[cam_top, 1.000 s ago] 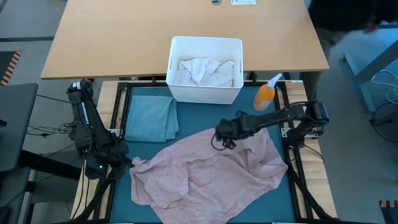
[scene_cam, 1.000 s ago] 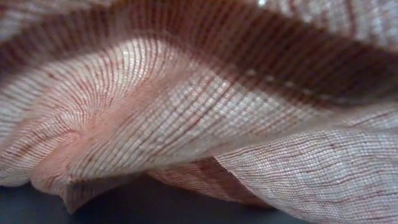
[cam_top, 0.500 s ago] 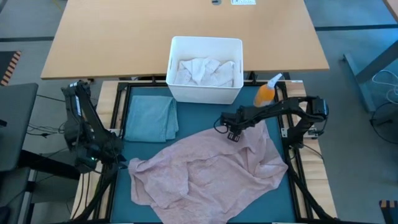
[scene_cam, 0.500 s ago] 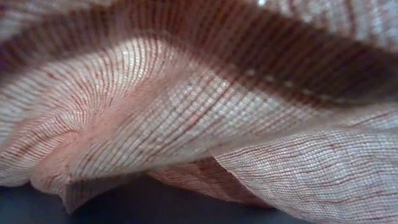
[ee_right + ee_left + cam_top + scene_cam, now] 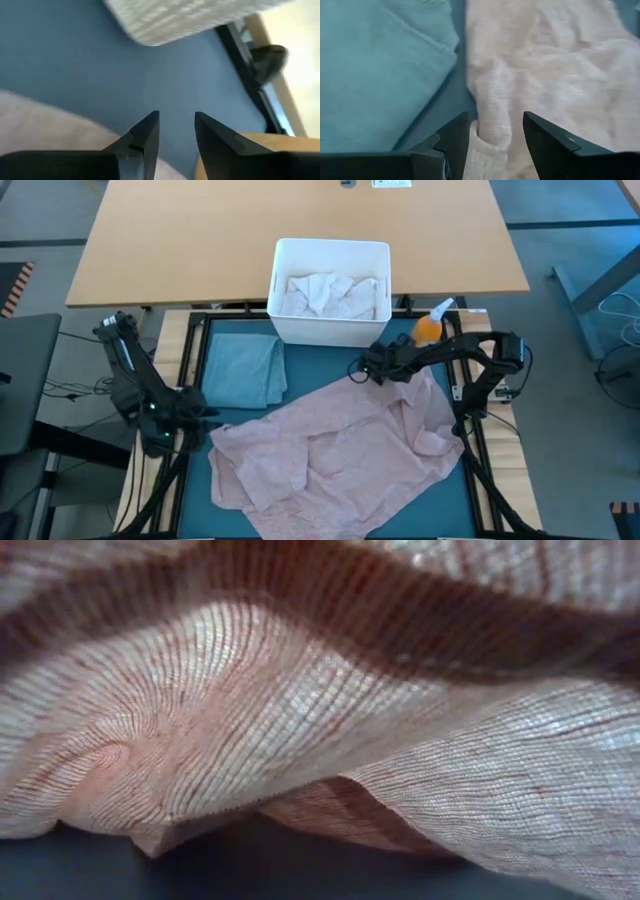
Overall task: Fold Laundry from Bin
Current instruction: Fold the pink shirt
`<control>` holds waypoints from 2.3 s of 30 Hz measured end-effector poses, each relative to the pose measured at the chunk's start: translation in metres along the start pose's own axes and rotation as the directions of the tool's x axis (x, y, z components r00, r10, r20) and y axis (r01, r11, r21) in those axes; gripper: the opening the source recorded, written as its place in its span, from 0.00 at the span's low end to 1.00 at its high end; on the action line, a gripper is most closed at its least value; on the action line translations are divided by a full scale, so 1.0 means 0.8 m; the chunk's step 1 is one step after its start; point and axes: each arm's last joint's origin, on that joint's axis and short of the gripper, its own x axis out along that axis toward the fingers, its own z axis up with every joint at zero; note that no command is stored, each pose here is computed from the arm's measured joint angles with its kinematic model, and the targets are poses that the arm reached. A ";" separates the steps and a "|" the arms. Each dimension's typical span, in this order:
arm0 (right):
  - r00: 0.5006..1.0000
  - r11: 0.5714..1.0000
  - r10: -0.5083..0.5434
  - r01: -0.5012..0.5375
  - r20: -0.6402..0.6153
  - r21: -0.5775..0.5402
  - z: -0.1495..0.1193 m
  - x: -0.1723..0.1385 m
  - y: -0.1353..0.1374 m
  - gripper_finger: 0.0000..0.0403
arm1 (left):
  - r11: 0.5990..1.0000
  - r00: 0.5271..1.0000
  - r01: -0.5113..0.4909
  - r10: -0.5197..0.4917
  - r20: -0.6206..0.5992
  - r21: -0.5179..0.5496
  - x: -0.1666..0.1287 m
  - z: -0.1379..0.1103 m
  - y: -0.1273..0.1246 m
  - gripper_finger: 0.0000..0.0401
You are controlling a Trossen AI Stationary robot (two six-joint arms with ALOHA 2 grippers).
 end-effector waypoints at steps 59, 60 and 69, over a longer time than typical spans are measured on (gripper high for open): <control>0.915 0.919 0.320 -0.363 0.247 0.156 0.006 0.011 0.021 0.31 | 0.906 0.905 0.414 -0.400 -0.147 0.083 0.073 -0.006 -0.043 0.43; 0.910 0.916 0.327 -0.372 0.256 0.150 0.010 0.005 0.021 0.31 | 0.911 0.904 0.403 -0.382 -0.190 0.085 0.078 -0.014 -0.045 0.43; 0.866 0.913 0.359 -0.403 0.349 0.060 0.041 -0.083 0.007 0.31 | 0.950 0.862 0.283 -0.193 -0.468 0.130 0.127 -0.073 -0.062 0.43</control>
